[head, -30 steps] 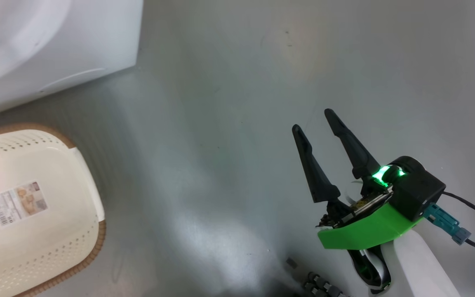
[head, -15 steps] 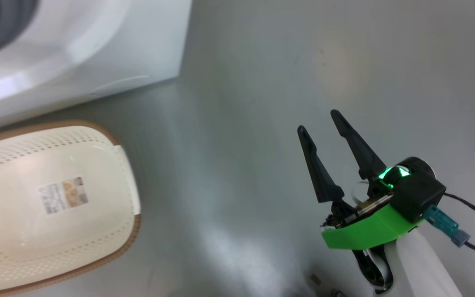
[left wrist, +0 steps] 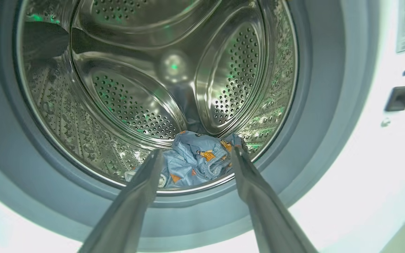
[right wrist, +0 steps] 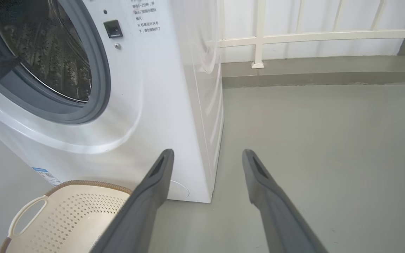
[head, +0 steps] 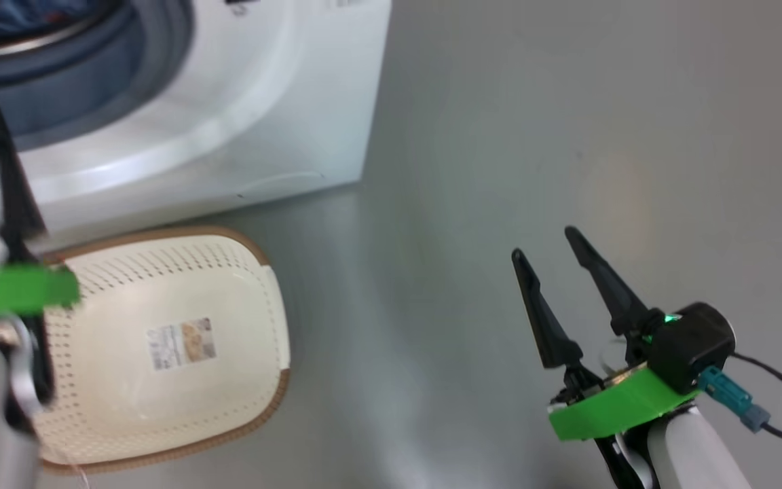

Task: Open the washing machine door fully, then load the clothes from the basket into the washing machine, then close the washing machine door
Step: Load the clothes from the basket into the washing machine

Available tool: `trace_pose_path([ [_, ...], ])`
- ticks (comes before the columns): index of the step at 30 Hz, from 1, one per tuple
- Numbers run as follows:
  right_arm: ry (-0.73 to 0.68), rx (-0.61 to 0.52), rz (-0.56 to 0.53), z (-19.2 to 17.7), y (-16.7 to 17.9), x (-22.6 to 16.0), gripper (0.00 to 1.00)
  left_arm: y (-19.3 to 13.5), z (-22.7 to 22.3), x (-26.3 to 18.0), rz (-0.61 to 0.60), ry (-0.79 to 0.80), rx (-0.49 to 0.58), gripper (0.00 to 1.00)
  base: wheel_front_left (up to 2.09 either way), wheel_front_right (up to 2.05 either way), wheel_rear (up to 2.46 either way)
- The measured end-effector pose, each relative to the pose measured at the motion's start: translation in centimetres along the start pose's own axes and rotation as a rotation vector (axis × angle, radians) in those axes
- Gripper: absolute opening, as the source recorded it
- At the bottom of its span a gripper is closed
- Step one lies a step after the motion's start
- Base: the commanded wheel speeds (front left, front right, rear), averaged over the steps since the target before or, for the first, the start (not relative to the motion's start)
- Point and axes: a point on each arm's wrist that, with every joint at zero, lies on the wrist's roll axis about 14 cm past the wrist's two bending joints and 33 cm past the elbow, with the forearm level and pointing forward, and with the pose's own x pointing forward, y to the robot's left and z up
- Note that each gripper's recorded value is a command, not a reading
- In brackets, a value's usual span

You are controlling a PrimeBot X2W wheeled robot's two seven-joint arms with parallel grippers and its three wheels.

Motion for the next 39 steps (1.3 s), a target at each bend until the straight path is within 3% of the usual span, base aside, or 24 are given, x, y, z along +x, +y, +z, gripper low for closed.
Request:
trace_pose_path([
  [20,-0.029,-0.025,0.034,3.7,2.3,-5.2,1.00,-1.0,3.7,-16.7,0.068,0.066,-0.062,1.00,0.00,0.00,0.00],
  [30,-0.046,-0.033,0.080,5.2,4.2,-7.5,1.00,-0.3,4.8,-21.2,0.099,0.089,-0.045,1.00,0.00,0.00,0.00],
  [39,-0.083,-0.047,0.106,6.7,5.2,-8.4,1.00,-0.3,6.0,-22.6,0.100,0.062,-0.044,1.00,0.00,0.00,0.00],
])
